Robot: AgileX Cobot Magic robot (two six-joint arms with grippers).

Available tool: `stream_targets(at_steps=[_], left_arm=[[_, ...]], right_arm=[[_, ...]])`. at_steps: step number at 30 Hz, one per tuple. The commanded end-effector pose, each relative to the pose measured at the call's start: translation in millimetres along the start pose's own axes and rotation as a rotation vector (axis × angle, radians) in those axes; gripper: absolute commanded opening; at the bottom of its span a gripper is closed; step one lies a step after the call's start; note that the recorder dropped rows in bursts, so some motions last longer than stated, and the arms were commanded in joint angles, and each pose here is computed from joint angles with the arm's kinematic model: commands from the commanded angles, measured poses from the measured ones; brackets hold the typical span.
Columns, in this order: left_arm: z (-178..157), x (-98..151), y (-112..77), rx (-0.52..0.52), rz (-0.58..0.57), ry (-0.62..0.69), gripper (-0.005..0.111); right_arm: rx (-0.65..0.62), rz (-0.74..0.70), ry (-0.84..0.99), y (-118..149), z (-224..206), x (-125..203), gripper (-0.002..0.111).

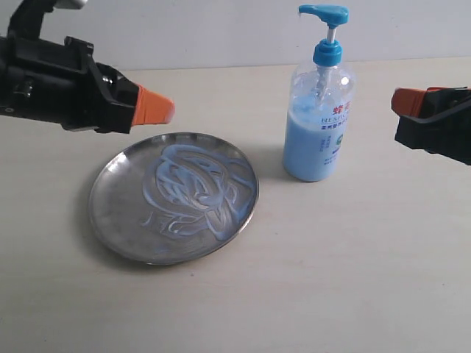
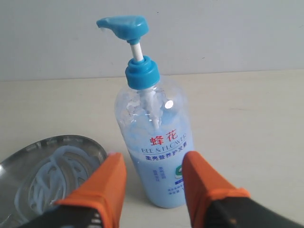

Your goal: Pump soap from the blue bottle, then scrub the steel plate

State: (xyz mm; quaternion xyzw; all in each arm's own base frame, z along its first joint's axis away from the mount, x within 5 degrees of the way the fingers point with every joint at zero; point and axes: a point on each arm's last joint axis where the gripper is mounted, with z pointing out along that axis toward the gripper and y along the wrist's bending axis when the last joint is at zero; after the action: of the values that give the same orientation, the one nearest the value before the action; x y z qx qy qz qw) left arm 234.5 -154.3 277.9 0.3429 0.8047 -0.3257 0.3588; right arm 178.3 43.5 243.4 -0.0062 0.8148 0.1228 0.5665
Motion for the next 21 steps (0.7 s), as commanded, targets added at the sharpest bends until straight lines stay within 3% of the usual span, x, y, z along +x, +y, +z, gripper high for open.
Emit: stream_targets(at_steps=[1,6,12,21], left_arm=[[-19.7,-5.2,-14.0,0.006,-0.026,-0.063,0.0],[-42.3,8.3,-22.7,-0.042,-0.048,-0.119,0.0],[-78.3,29.0,-22.4,-0.184,-0.138,-0.231,0.0],[-112.7,55.3,-28.4,-0.371,-0.088,-0.338,0.0]], right_arm=[[-0.002,-0.005,-0.013,0.0,-1.4,-0.6,0.04],[-0.002,-0.005,-0.013,0.0,-1.4,-0.6,0.04],[-0.001,-0.003,-0.013,0.0,-1.4,-0.6,0.04],[-0.001,-0.003,-0.013,0.0,-1.4,-0.6,0.04]])
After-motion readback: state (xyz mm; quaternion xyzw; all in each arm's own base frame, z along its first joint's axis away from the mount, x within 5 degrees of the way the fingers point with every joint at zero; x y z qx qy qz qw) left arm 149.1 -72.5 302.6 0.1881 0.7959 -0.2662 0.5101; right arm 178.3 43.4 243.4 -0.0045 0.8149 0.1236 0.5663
